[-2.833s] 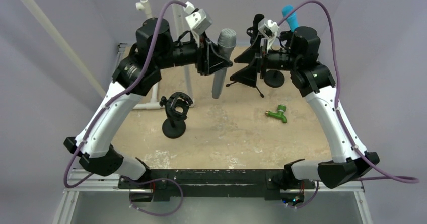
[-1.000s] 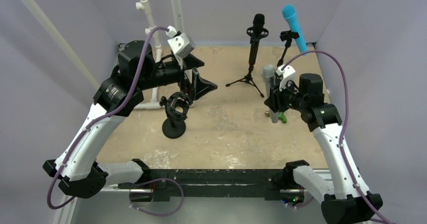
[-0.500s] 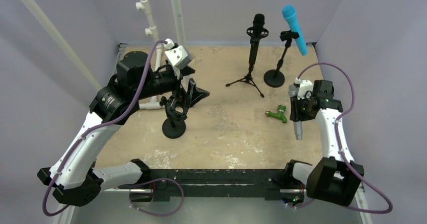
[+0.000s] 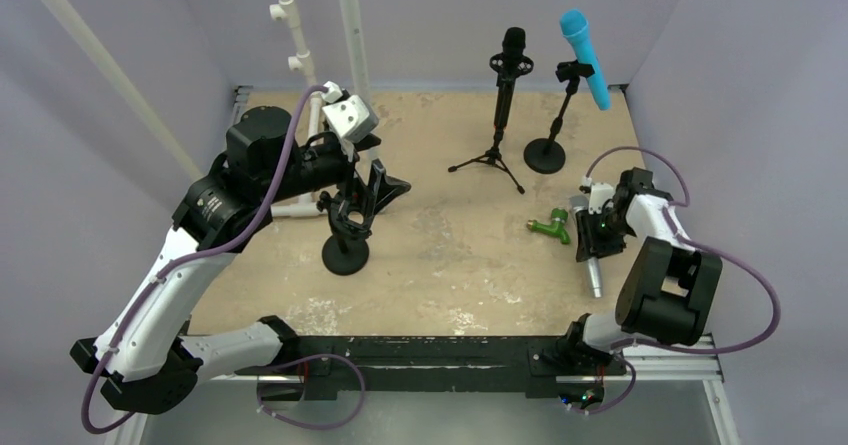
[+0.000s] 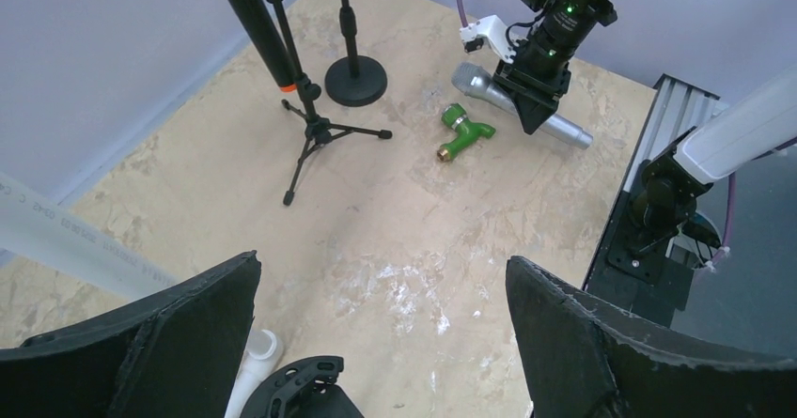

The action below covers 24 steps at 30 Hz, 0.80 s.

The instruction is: Remove the microphone from the stand

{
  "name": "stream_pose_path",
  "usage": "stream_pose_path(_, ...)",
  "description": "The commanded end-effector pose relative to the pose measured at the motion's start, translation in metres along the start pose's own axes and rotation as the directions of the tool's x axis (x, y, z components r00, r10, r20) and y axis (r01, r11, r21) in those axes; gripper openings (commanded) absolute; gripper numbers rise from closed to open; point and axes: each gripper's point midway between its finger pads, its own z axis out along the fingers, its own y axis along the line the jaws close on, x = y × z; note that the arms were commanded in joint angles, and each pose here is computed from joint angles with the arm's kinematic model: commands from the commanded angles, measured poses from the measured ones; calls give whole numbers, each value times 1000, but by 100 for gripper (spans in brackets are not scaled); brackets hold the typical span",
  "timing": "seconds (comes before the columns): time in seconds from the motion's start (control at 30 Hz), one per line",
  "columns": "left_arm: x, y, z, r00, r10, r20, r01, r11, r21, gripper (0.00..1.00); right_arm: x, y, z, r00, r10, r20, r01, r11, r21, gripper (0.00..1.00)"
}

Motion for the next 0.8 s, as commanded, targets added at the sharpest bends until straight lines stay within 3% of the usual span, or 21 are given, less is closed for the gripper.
stream_pose_path(0.0, -3, 4, -2, 999, 31, 15, -31, 999, -19, 100, -3, -4, 9, 1000, -2, -19, 2, 1000, -25, 1)
stream_pose_path(0.47, 8, 7, -6, 999, 52, -7, -52, 998, -35, 100, -5, -15, 25, 995, 65, -78, -68, 997, -37, 4)
stream_pose_path(0.77, 10, 7, -7, 998, 64, -16, -65, 997, -38, 100, 4, -19, 33, 988, 89, -127, -96, 994, -46, 17)
